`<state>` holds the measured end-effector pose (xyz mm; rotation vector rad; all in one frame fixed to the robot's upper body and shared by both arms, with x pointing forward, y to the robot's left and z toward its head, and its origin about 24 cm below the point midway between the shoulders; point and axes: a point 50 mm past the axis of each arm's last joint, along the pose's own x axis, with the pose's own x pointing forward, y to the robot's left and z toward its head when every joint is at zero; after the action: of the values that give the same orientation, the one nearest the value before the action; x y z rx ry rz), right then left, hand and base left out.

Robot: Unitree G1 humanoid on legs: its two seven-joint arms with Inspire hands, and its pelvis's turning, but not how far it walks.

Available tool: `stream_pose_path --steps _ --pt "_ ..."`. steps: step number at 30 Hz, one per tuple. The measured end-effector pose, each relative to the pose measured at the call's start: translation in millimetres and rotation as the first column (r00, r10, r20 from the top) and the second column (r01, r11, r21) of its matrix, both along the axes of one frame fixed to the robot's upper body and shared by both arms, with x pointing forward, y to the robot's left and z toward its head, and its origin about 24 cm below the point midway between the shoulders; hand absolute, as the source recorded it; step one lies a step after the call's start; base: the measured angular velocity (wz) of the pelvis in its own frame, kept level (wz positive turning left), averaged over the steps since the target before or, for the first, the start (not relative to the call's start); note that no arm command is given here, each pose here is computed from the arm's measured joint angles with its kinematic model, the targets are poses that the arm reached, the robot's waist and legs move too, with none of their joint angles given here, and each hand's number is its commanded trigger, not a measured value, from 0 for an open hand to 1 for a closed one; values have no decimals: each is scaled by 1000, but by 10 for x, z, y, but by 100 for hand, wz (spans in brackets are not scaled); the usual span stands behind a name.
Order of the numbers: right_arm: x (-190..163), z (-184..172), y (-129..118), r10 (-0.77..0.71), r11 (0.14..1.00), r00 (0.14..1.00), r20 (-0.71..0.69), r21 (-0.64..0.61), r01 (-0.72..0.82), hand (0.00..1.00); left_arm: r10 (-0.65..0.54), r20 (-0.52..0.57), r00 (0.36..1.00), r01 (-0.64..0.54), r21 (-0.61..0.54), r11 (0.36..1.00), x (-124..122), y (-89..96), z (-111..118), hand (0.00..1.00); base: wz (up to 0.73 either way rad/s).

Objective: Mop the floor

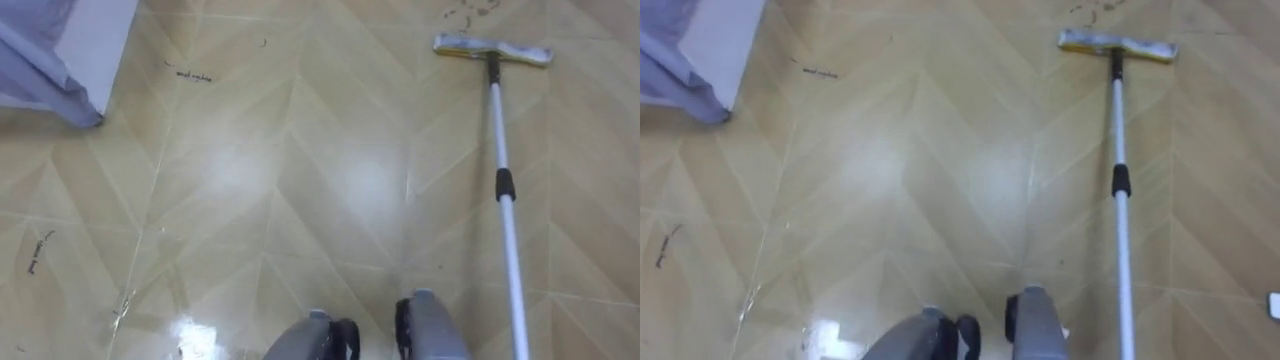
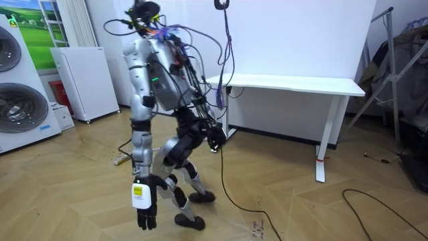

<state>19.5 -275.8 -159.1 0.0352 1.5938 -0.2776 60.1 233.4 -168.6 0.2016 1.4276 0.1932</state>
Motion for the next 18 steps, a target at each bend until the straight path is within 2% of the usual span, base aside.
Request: stream_pose_path --steps 4,6,8,11,14,16,18 --pt "513 111 -131 57 997 997 43 -51 -55 100 48 -22 999 -47 31 998 -104 81 7 0 -29" --pt "849 232 -247 83 993 990 112 -91 -72 100 38 -1 999 -38 40 998 -54 98 21 0 -8" --pt "1349 429 -322 118 988 962 245 -123 -89 100 27 28 999 -28 55 998 -6 176 53 0 -18" --pt "1690 645 -430 137 985 931 339 -149 -90 100 27 24 999 -28 66 997 -28 268 77 0 -1" --pt "1693 645 -425 130 986 932 339 -141 -87 100 33 -19 999 -32 42 999 -210 289 64 0 18" --pt "1450 543 -459 88 992 950 301 -117 -55 100 21 -20 1000 -20 23 1000 -177 268 60 0 73" --pt "930 380 -515 32 995 980 195 -103 -12 100 -14 5 1000 14 -5 1000 -47 168 47 0 57"
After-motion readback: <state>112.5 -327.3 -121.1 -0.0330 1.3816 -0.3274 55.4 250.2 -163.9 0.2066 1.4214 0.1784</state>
